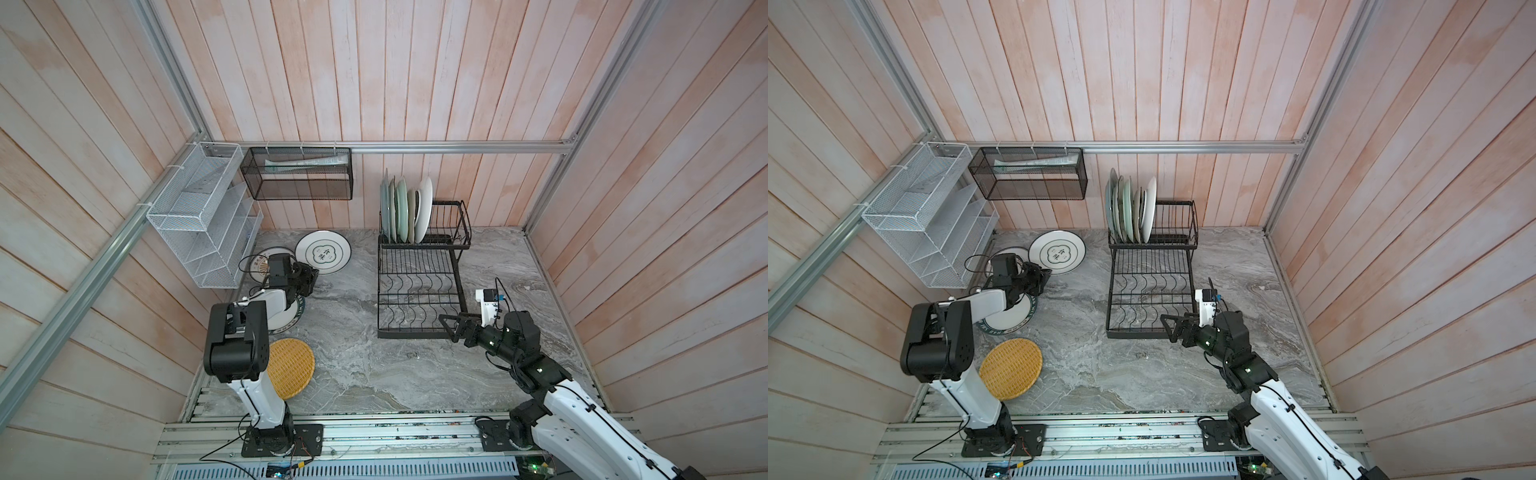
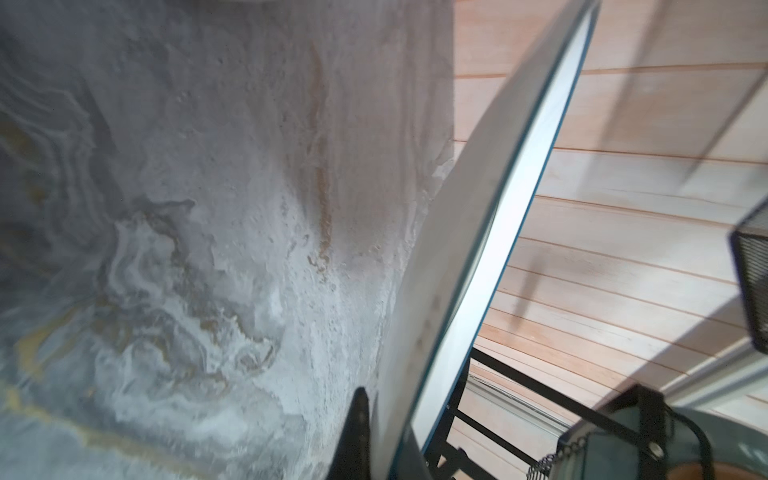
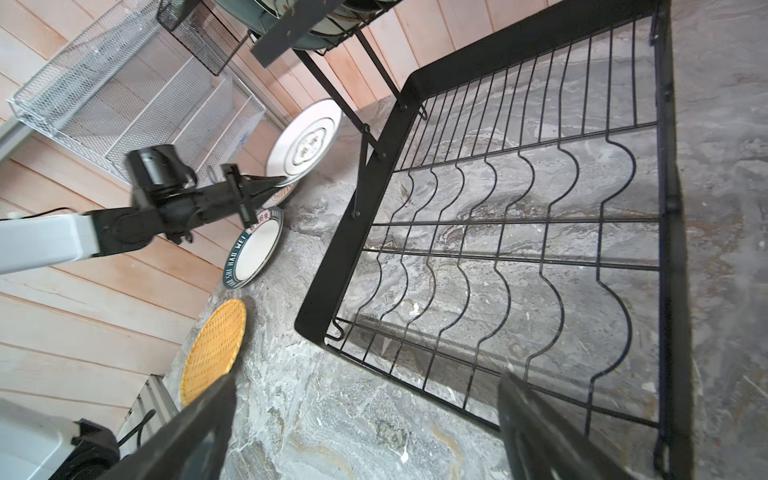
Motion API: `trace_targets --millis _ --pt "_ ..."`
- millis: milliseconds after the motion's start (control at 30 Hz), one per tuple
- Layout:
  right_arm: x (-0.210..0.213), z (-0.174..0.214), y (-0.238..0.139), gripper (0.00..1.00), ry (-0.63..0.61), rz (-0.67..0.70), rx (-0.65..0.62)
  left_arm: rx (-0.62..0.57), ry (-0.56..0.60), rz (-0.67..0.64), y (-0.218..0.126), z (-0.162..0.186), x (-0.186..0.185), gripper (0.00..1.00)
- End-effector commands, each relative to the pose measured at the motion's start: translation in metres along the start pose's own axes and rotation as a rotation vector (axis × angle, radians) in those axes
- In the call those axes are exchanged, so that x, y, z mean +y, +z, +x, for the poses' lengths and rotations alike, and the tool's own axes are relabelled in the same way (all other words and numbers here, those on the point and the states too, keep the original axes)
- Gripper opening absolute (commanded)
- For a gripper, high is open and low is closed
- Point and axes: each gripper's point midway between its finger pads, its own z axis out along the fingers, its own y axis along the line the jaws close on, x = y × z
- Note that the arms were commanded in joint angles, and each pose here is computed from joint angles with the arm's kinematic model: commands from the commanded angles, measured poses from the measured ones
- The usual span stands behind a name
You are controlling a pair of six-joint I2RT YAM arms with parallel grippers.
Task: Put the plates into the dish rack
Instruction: 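Pinch the white plate's rim with the left gripper and tilt it upright, then grasp the upright white plate with the right gripper while the left holds it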
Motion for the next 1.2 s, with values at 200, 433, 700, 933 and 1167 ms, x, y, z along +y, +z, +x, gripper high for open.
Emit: trace_targets --millis 200,433,700,933,1167 --pt "0.017 -0.033 0.012 0.98 -0.081 -0.020 -0.066 0.002 0.133 -0.016 -0.096 0.044 0.000 0.00" --pt "0.048 -0.028 0.030 0.98 -0.343 -0.048 -0.122 -0.035 0.161 -0.124 -0.153 0.071 0.011 0.00" --pt "0.102 0.001 0.060 0.98 -0.800 -0.086 -0.114 -0.093 0.235 -0.298 -0.181 0.102 0.001 0.00" --pt "0.142 0.028 0.074 0.97 -1.099 -0.148 -0.119 -0.048 0.281 -0.351 -0.169 0.130 -0.009 0.00" --pt "0.167 0.063 0.095 0.91 -1.344 -0.205 -0.075 -0.014 0.315 -0.332 -0.163 0.155 -0.030 0.00"
